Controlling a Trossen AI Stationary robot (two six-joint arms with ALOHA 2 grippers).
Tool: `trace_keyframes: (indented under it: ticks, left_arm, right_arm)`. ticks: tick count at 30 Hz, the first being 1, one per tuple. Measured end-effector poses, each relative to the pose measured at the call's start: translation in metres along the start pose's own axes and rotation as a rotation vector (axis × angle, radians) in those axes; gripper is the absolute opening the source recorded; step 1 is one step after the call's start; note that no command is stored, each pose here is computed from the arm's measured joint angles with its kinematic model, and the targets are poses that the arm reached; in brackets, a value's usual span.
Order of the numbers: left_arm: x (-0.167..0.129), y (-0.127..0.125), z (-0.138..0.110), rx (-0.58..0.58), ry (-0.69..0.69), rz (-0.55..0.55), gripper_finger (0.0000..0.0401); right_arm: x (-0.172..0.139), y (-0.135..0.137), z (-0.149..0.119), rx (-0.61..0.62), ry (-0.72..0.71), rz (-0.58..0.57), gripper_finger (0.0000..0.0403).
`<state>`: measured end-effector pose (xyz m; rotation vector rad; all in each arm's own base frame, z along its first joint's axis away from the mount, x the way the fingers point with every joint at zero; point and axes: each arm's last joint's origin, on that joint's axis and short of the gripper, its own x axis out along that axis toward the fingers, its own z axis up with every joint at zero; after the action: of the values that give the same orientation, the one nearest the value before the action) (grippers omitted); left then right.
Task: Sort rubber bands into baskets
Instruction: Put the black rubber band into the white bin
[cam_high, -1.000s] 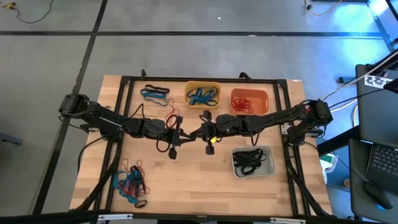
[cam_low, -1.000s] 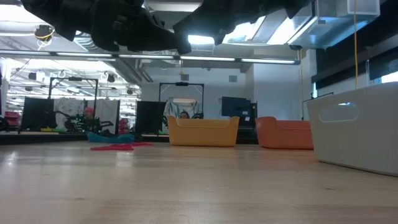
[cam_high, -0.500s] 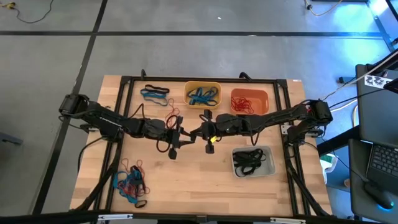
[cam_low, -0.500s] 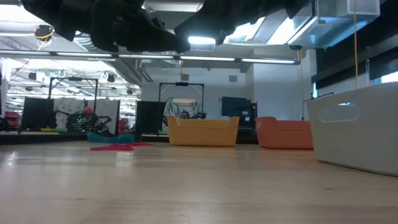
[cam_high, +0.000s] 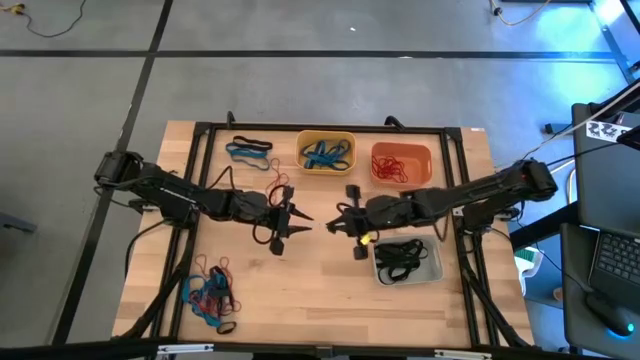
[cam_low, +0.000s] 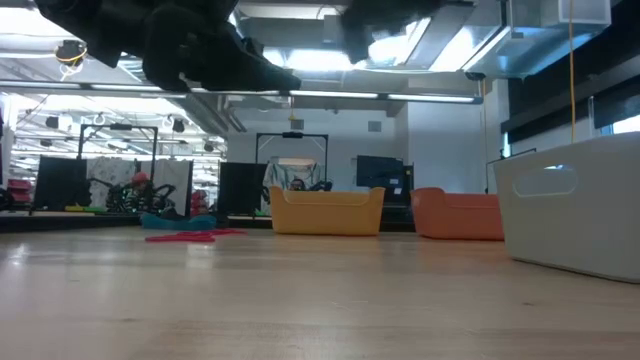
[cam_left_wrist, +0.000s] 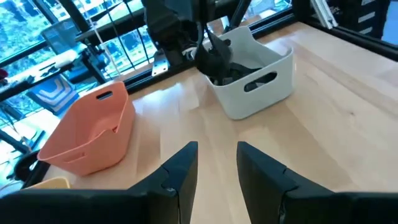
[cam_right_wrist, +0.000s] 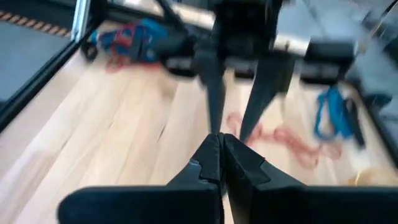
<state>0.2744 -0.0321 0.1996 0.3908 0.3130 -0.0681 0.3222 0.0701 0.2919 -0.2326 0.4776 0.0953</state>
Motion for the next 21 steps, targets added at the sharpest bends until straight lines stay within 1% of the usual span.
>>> trace_keyframes:
  ticks: [6,10,14,17,21]
  left_arm:
    - [0.000,0.000,-0.004,0.014,0.040,-0.011,0.0109]
    - [0.000,0.000,-0.004,0.014,0.042,-0.011,0.0109]
    - [0.000,0.000,-0.004,0.008,0.042,-0.011,0.0109]
    - [0.000,0.000,-0.004,-0.003,0.043,-0.011,0.0109]
    - [0.000,0.000,-0.005,-0.010,0.044,-0.011,0.0109]
  right_arm:
    - [-0.034,0.012,-0.016,0.087,0.240,0.047,0.0007]
    - [-0.050,0.017,-0.032,0.185,0.435,0.062,0.0007]
    - [-0.061,0.026,-0.048,0.292,0.645,0.035,0.0007]
    - [-0.062,0.032,-0.063,0.337,0.732,0.003,0.0007]
    - [-0.058,0.034,-0.086,0.362,0.796,-0.010,0.0006]
